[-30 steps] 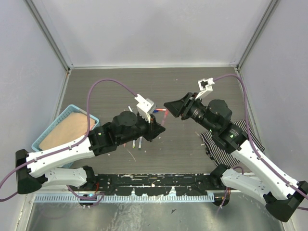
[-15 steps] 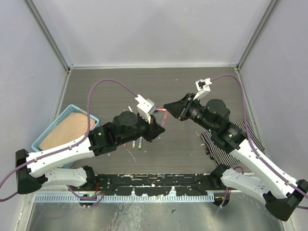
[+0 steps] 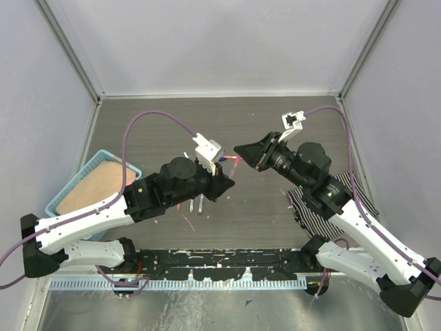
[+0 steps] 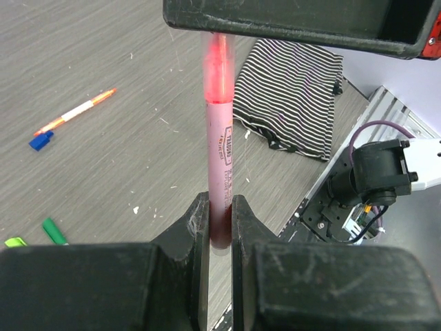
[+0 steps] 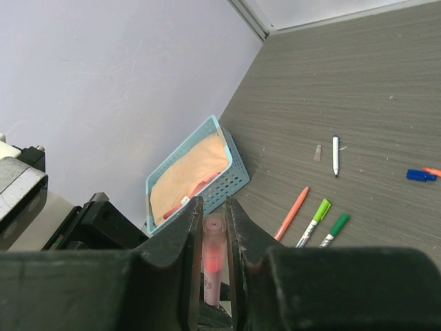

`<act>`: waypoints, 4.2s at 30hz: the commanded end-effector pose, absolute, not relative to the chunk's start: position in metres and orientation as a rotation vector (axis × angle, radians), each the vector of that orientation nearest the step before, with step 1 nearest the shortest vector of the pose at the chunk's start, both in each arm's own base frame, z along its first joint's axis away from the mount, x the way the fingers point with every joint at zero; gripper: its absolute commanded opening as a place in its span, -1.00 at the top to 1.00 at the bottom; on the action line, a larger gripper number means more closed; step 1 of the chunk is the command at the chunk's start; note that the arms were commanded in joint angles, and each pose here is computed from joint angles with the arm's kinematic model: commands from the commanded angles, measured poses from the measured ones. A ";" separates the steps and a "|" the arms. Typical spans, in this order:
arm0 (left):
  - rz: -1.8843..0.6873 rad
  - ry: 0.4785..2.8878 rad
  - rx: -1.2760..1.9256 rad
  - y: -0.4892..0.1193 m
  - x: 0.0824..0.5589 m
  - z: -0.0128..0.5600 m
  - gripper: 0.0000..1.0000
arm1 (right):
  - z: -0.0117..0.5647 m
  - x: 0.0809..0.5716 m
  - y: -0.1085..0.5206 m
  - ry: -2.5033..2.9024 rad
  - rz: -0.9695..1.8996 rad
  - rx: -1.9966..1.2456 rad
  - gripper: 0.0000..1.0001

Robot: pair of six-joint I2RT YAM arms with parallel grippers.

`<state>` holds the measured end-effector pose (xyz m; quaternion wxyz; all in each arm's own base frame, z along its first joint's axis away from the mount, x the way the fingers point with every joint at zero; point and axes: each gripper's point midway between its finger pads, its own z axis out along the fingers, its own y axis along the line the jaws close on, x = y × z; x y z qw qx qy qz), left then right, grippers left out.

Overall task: Insert the pens into the pen caps
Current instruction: Press the pen cap onto the pen, then place the pen at the center of the board.

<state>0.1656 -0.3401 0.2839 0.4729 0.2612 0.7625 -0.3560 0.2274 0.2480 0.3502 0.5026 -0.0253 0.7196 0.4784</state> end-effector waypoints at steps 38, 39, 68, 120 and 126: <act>-0.996 1.466 0.508 -0.336 0.174 0.437 1.00 | 0.212 0.146 0.260 2.140 1.007 -0.197 0.99; -1.001 1.460 0.506 -0.337 0.174 0.439 1.00 | 0.209 0.144 0.260 2.147 1.007 -0.192 0.99; -1.096 1.341 0.449 -0.337 0.168 0.481 1.00 | 0.165 0.102 0.273 2.247 0.936 -0.230 0.99; -0.568 2.185 0.433 -0.278 0.168 0.183 1.00 | 0.320 0.202 0.227 1.891 0.488 -0.080 -0.21; -0.469 2.301 0.377 -0.277 0.169 0.143 1.00 | 0.275 0.239 0.205 2.025 0.585 0.004 -0.21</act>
